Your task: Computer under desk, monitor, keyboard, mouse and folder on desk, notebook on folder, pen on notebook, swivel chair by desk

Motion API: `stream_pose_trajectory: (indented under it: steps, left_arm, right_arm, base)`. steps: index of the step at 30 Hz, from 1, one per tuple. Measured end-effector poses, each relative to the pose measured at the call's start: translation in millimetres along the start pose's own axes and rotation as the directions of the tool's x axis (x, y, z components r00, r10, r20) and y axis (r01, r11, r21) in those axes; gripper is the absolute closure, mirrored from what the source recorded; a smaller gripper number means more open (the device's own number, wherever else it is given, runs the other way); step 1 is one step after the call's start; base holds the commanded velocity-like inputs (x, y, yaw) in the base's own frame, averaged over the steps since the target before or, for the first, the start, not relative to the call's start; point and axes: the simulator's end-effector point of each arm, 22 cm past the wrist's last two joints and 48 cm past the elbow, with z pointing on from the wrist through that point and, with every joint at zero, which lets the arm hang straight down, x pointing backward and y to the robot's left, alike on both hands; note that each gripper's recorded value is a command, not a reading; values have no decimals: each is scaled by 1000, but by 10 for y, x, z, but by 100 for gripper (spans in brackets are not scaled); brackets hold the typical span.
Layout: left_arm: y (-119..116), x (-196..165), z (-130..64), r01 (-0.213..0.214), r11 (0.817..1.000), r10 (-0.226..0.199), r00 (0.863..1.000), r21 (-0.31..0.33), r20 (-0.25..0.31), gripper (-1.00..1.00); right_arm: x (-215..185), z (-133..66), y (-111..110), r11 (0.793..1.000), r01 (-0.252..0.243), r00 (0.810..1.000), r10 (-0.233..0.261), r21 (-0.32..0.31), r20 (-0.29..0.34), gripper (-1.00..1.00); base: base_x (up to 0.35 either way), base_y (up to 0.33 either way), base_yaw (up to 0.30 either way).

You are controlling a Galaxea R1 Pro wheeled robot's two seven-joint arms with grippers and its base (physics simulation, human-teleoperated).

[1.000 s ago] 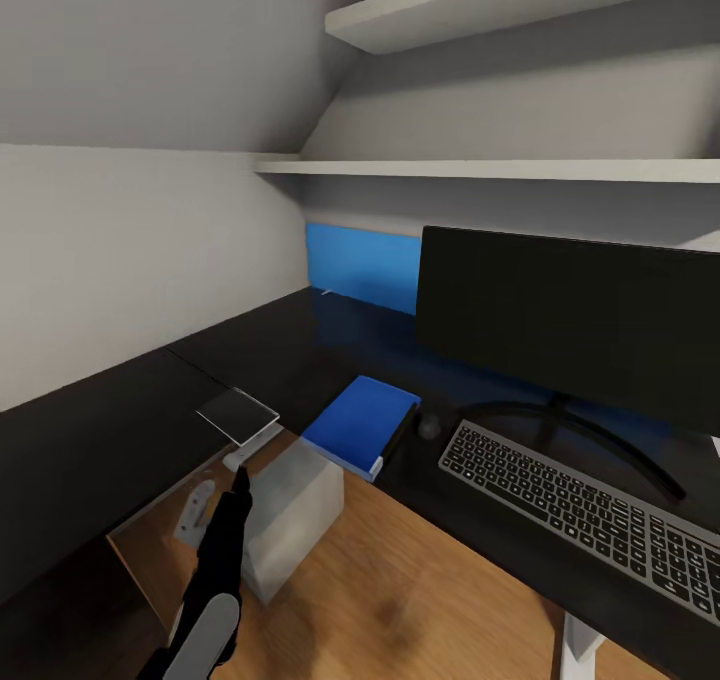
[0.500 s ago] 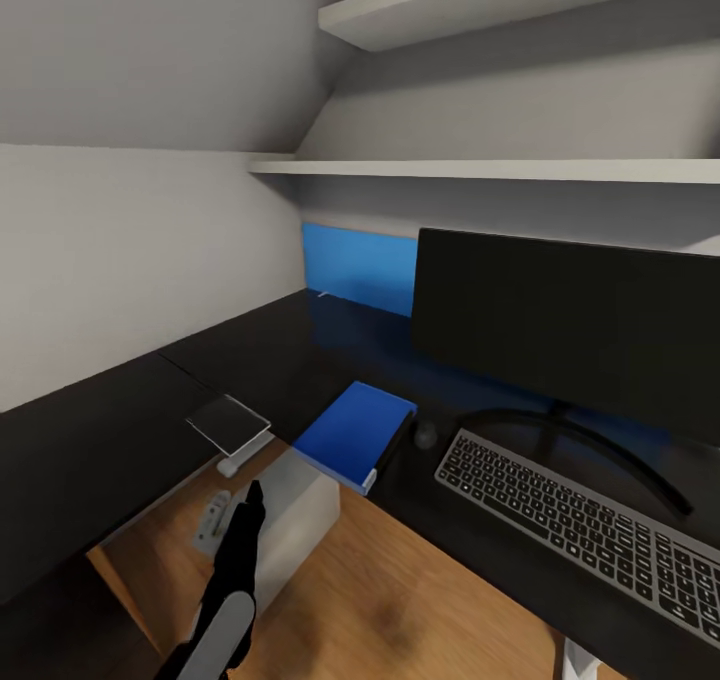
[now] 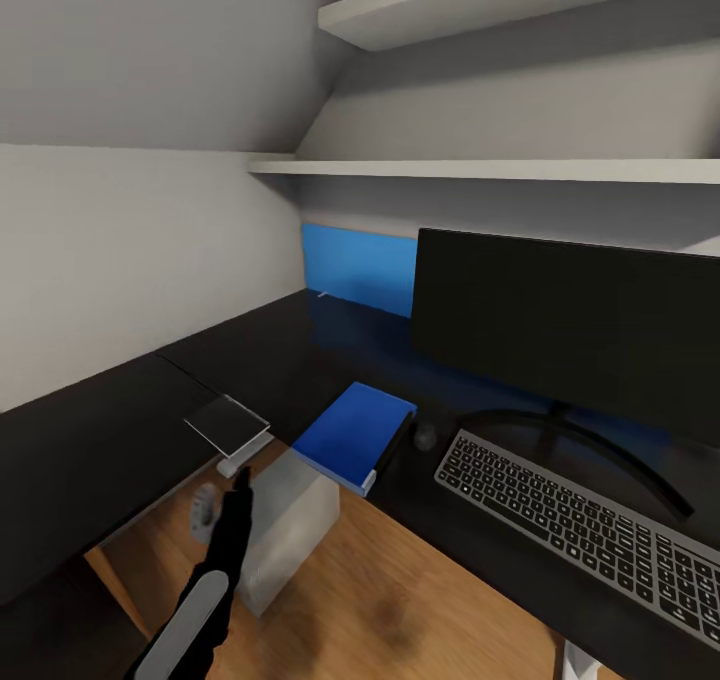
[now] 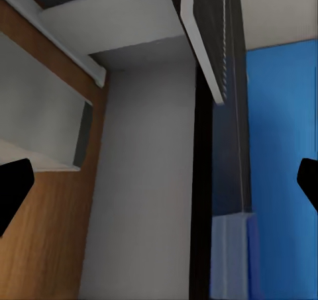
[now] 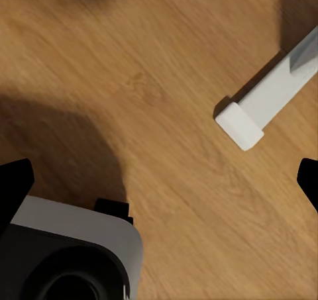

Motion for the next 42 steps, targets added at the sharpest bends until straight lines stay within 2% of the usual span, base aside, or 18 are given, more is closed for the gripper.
stream_pose_trajectory:
  steps: [6, 12, 23, 42]
  left_arm:
    - [-13, -73, 23, 11, 1000, -11, 1000, 14, -3, -100]
    - [9, -108, 28, 8, 1000, -8, 1000, 14, -1, -100]
    - [-11, -166, 41, -42, 999, 41, 999, 29, 13, -100]
    - [66, -374, 82, -32, 999, 32, 998, 9, 55, -100]
  right_arm:
    - [2, 1, -2, 1000, 0, 1000, 0, 1, -1, -100]
    - [9, 0, -9, 1000, 2, 1000, -2, 1, -2, -100]
    - [12, 1, -9, 1000, 3, 1000, -3, 1, -2, -100]
    - [24, -1, 9, 1000, 7, 1000, -7, -5, -7, -100]
  base:
    - [49, 0, 0]
    - [244, 0, 0]
    - [77, 0, 0]
    - [31, 0, 0]
